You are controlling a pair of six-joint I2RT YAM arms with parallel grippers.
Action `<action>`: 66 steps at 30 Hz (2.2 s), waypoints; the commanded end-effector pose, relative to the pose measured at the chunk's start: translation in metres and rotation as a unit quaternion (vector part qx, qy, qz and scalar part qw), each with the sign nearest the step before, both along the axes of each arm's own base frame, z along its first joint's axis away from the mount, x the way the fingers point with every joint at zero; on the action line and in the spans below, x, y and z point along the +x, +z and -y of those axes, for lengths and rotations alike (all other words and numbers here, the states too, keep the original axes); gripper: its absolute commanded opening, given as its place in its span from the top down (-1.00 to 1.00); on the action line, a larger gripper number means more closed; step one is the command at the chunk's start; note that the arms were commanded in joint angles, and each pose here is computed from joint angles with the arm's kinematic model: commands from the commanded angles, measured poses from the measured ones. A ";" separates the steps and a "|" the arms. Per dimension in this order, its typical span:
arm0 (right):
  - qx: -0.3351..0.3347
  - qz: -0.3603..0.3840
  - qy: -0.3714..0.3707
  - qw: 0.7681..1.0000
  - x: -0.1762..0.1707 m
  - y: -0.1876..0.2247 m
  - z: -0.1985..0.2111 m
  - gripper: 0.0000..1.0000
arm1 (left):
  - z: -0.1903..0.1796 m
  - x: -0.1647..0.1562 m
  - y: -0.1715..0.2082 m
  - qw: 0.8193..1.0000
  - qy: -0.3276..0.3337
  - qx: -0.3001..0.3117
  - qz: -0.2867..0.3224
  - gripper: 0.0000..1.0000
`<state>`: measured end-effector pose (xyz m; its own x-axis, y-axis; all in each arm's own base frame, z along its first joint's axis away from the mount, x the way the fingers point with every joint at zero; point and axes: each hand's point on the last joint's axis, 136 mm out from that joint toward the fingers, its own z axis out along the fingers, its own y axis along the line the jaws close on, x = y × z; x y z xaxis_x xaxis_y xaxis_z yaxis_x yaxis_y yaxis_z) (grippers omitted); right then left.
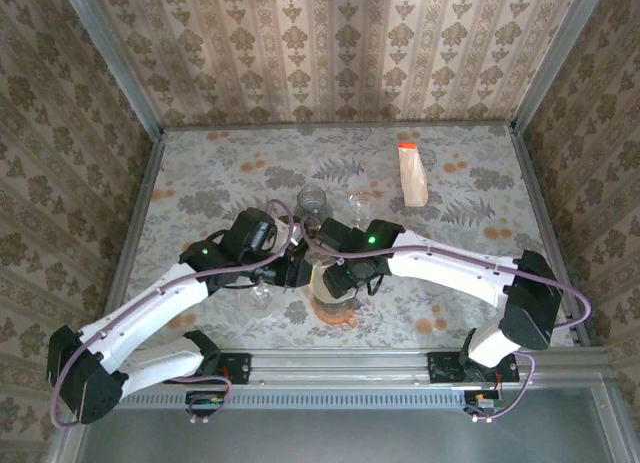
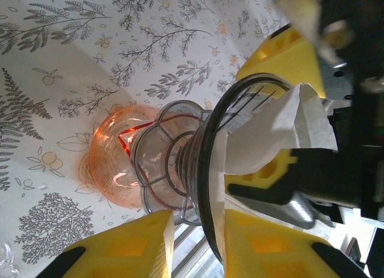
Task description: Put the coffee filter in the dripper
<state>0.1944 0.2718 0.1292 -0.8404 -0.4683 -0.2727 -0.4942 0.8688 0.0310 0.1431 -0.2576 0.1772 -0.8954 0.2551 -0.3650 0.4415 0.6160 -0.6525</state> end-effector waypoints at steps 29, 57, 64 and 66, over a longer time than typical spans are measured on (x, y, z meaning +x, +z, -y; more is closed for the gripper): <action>0.014 0.033 -0.024 0.999 0.012 0.008 0.002 -0.36 | 0.004 -0.003 -0.009 1.000 -0.011 0.000 -0.011 0.46; 0.011 0.062 -0.062 0.996 -0.001 0.040 0.044 -0.29 | 0.004 -0.003 -0.011 1.000 -0.011 0.001 -0.012 0.48; 0.060 0.043 -0.016 0.997 -0.001 0.045 0.009 -0.38 | 0.004 -0.002 -0.011 1.000 -0.011 0.000 -0.013 0.48; 0.059 0.031 -0.010 0.998 -0.001 0.037 0.002 -0.38 | 0.004 -0.002 -0.011 1.000 -0.010 0.000 -0.012 0.48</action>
<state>0.1916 0.2520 0.1700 -0.8356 -0.3883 -0.3886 -0.4464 0.8922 0.0683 0.1450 -0.2619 0.1718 -0.8960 0.2597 -0.3602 0.4415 0.6091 -0.6589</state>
